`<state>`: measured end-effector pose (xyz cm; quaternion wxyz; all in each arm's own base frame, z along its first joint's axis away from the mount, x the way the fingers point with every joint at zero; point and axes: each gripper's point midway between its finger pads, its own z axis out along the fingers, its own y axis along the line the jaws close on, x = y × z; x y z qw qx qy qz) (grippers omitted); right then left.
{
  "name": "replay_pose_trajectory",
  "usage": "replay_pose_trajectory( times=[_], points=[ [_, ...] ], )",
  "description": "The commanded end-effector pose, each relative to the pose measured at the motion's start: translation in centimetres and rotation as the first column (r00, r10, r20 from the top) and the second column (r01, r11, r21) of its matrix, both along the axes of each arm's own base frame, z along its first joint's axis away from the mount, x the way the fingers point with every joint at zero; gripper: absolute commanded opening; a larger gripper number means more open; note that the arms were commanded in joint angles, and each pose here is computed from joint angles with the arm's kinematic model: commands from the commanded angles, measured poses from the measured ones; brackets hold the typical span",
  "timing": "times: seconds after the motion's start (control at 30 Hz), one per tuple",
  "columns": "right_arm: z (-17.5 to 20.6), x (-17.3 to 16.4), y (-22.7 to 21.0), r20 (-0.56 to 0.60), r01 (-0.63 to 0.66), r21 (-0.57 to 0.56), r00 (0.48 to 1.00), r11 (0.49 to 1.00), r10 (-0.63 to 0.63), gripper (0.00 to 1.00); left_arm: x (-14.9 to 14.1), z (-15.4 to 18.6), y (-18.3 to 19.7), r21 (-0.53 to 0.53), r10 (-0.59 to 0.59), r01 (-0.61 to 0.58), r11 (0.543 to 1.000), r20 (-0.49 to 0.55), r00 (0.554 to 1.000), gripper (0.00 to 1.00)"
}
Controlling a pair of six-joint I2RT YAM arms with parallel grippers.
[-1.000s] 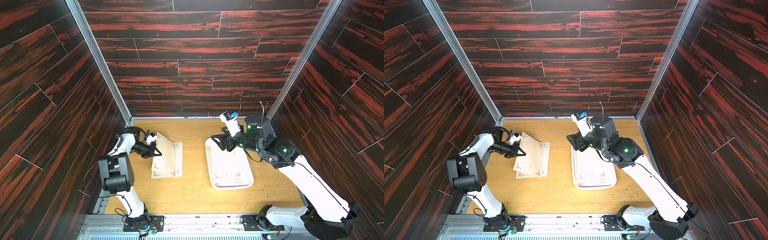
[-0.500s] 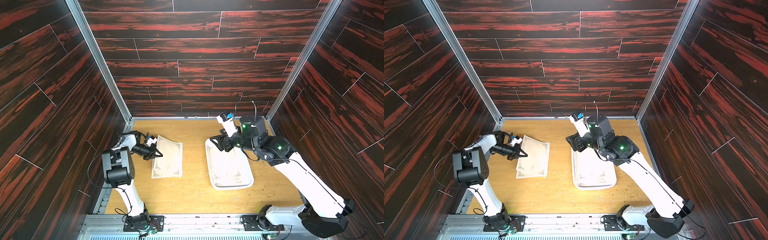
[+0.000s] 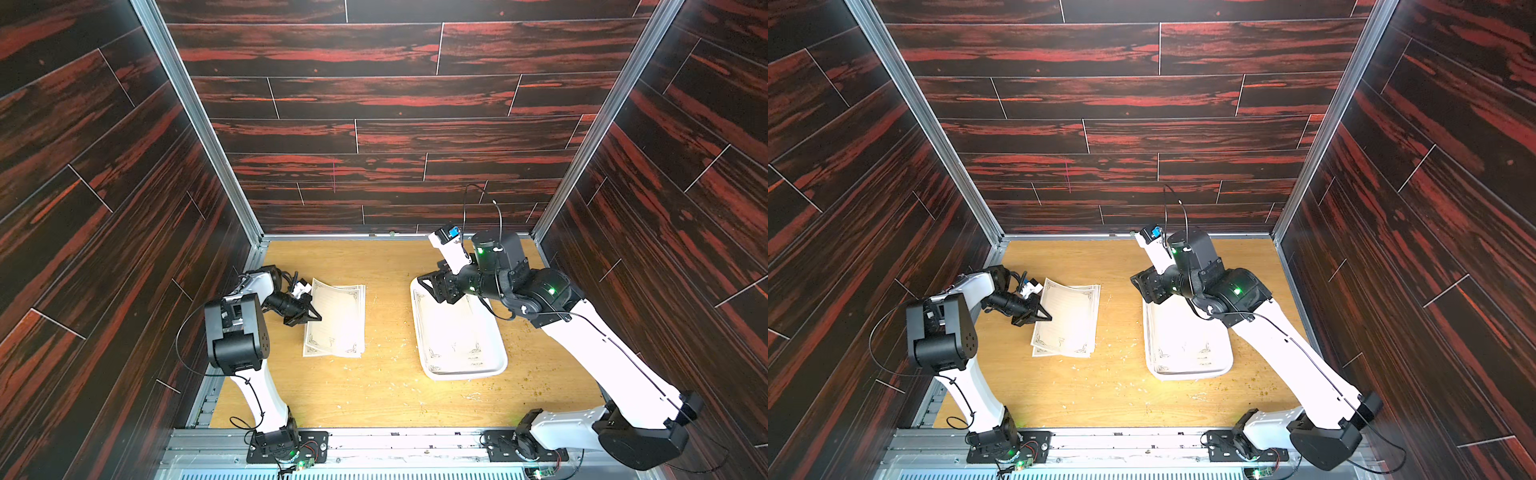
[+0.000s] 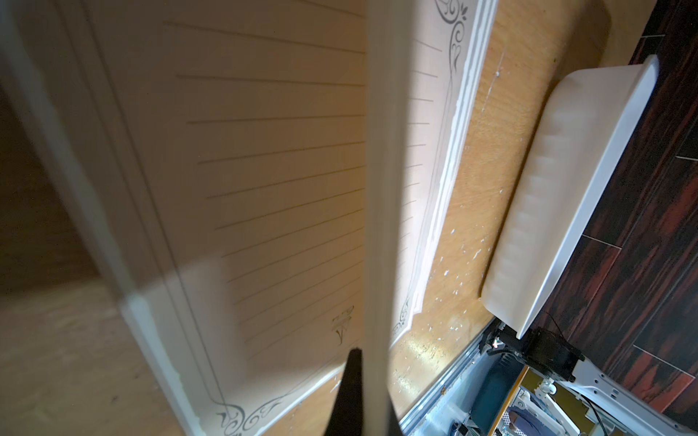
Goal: Take out the stationery paper from the storage box
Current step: Place the stationery paper at the center of the board.
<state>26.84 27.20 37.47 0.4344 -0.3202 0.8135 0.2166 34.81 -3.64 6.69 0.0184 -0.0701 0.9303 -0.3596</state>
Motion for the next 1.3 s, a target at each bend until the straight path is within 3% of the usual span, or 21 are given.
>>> replay_pose_trajectory(
  times=[0.0,0.37,0.77,0.8,0.97,1.13,1.2,1.27],
  points=[
    [0.2,-0.2,0.1,-0.007,-0.008,-0.002,1.000,1.000,0.008,0.71,0.0,1.1,0.6,0.033,0.022,-0.023,0.999,0.029,0.999,0.00],
    [-0.2,-0.1,-0.1,-0.011,0.003,-0.018,1.000,1.000,-0.003,0.70,0.4,0.2,1.3,0.067,0.055,-0.055,0.996,0.007,0.998,0.05],
    [-0.2,-0.2,-0.3,-0.016,0.007,-0.024,1.000,1.000,-0.007,0.69,0.1,-0.8,3.6,0.226,0.103,-0.097,0.969,-0.014,0.995,0.33],
    [-0.2,-0.3,-0.4,-0.017,0.007,-0.025,1.000,1.000,-0.007,0.68,0.0,-1.0,4.2,0.262,0.111,-0.104,0.959,-0.012,0.994,0.37],
    [-0.2,-0.5,-0.6,-0.015,0.005,-0.028,1.000,1.000,-0.006,0.67,-0.6,-1.5,7.0,0.427,0.148,-0.124,0.896,-0.024,0.989,0.39],
    [-0.6,-0.2,-1.3,-0.002,0.039,-0.057,0.999,0.998,-0.039,0.67,-0.4,-0.4,8.7,0.516,0.165,-0.156,0.842,0.029,0.986,0.39],
    [-0.6,0.2,-1.9,0.009,0.076,-0.074,0.997,0.994,-0.076,0.67,-0.5,0.4,9.5,0.560,0.164,-0.170,0.811,0.060,0.985,0.39],
    [-0.5,1.0,-2.9,0.034,0.144,-0.089,0.989,0.986,-0.142,0.69,-0.2,3.1,11.2,0.629,0.183,-0.245,0.737,0.163,0.969,0.39]
  ],
)
